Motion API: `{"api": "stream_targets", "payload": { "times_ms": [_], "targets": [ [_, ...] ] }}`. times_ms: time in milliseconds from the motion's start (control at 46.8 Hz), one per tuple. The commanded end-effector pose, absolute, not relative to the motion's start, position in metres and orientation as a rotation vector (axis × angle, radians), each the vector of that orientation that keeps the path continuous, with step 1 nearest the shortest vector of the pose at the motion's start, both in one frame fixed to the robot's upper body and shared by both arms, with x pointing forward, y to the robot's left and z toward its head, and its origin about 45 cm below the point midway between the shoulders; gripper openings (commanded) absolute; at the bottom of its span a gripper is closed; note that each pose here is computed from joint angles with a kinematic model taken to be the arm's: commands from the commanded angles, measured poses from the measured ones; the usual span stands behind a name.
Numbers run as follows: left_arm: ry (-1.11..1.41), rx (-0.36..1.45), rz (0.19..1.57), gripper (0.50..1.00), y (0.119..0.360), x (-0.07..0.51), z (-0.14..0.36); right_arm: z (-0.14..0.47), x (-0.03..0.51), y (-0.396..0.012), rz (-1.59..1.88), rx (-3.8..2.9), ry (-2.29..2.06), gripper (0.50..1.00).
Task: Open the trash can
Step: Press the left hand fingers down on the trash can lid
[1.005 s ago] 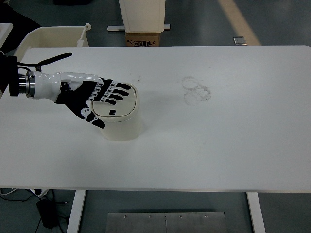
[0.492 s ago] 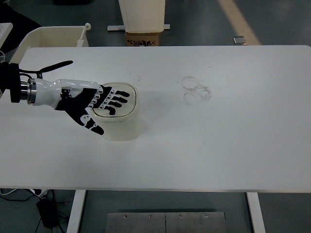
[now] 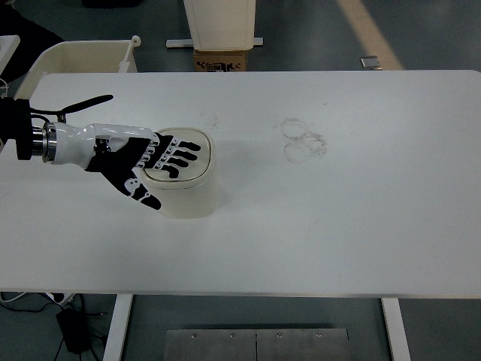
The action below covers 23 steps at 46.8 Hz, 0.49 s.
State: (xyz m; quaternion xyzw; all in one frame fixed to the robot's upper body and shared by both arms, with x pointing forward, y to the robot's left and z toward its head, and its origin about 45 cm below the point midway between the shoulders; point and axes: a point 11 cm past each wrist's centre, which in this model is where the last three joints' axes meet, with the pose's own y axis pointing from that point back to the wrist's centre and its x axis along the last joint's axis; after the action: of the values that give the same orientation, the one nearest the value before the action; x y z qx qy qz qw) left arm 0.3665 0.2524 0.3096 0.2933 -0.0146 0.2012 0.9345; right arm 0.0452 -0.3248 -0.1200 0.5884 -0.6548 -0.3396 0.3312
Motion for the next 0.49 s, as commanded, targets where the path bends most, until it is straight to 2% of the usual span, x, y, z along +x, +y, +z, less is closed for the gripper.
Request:
{"api": "stream_targets", "payload": {
  "times_ms": [0, 471],
  "targets": [
    [-0.03, 0.6, 0.412, 1.0, 0.2524, 0.3665, 0.3096, -0.12, 0.0451, -0.3248, -0.888, 1.538, -1.712, 0.991],
    [-0.016, 0.604, 0.415, 1.0, 0.2557, 0.3646, 0.3049, -0.12, 0.0451, -0.3248, -0.888, 1.538, -1.712, 0.991]
  ]
}}
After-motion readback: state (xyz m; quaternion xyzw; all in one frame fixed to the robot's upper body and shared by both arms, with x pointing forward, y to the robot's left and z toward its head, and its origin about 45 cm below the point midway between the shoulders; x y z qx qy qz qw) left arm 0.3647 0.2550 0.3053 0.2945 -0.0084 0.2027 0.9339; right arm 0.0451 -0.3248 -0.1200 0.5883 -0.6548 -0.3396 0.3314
